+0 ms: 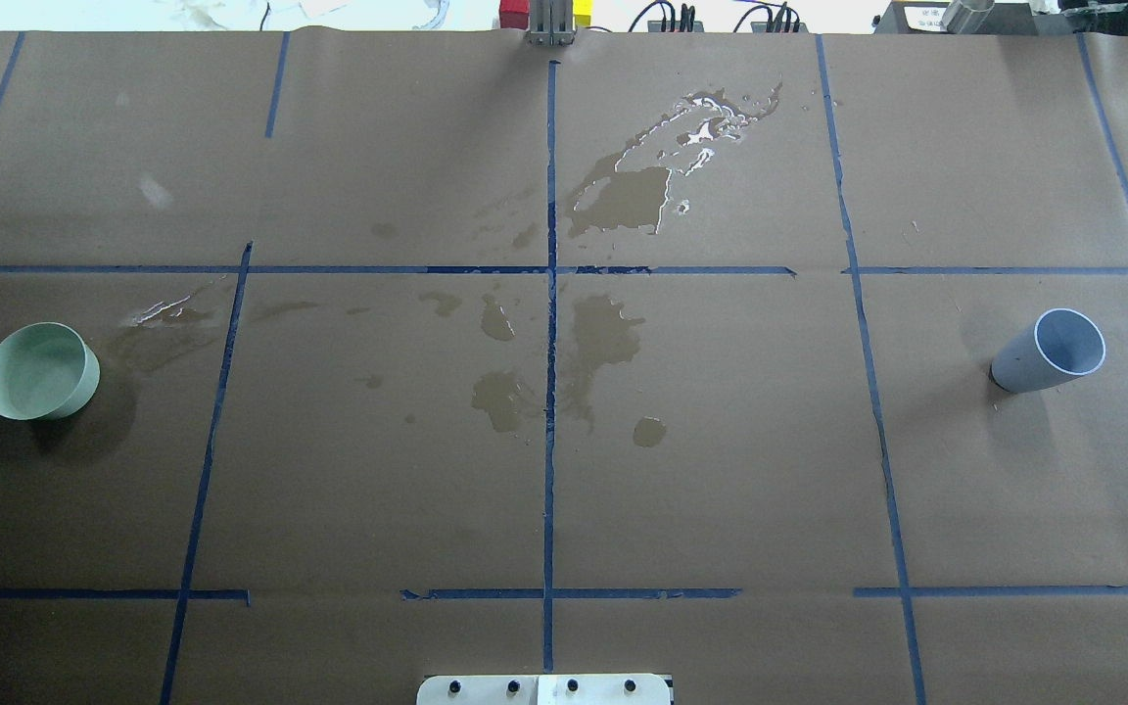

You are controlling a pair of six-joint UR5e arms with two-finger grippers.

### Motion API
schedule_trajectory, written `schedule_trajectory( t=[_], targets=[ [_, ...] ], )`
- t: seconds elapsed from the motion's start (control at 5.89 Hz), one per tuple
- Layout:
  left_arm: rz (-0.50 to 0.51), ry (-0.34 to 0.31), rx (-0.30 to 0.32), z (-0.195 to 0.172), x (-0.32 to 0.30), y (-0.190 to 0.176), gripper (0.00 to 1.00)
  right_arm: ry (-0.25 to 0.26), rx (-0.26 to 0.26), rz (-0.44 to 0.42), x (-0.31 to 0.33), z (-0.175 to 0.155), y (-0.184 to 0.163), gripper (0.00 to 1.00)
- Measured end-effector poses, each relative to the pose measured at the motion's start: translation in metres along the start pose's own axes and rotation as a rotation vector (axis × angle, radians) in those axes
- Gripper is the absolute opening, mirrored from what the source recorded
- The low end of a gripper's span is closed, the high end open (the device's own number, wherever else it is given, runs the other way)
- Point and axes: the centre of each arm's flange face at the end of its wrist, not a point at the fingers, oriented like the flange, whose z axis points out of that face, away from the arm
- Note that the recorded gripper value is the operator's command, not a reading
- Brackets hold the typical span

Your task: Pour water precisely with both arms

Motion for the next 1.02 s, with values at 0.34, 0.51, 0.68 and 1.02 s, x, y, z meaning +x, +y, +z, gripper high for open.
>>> schedule_trajectory(
  t=[0.34, 0.51, 0.68, 1.02],
  targets=[
    [0.007, -0.001, 0.006, -0.003, 0.003, -0.002, 1.0, 0.019, 0.041, -0.034, -0.004, -0.006, 0.0, 1.0],
    [0.011, -0.002, 0.011, -0.005, 0.005, -0.005, 1.0, 0.036, 0.069, -0.057, -0.004, -0.009, 0.006, 1.0],
    [0.013, -0.002, 0.012, -0.005, 0.005, -0.007, 1.0, 0.046, 0.088, -0.071, -0.005, -0.01, 0.012, 1.0],
    [0.02, -0.001, 0.013, -0.006, 0.008, -0.008, 1.0, 0.052, 0.1, -0.08, -0.005, -0.013, 0.015, 1.0]
  ],
)
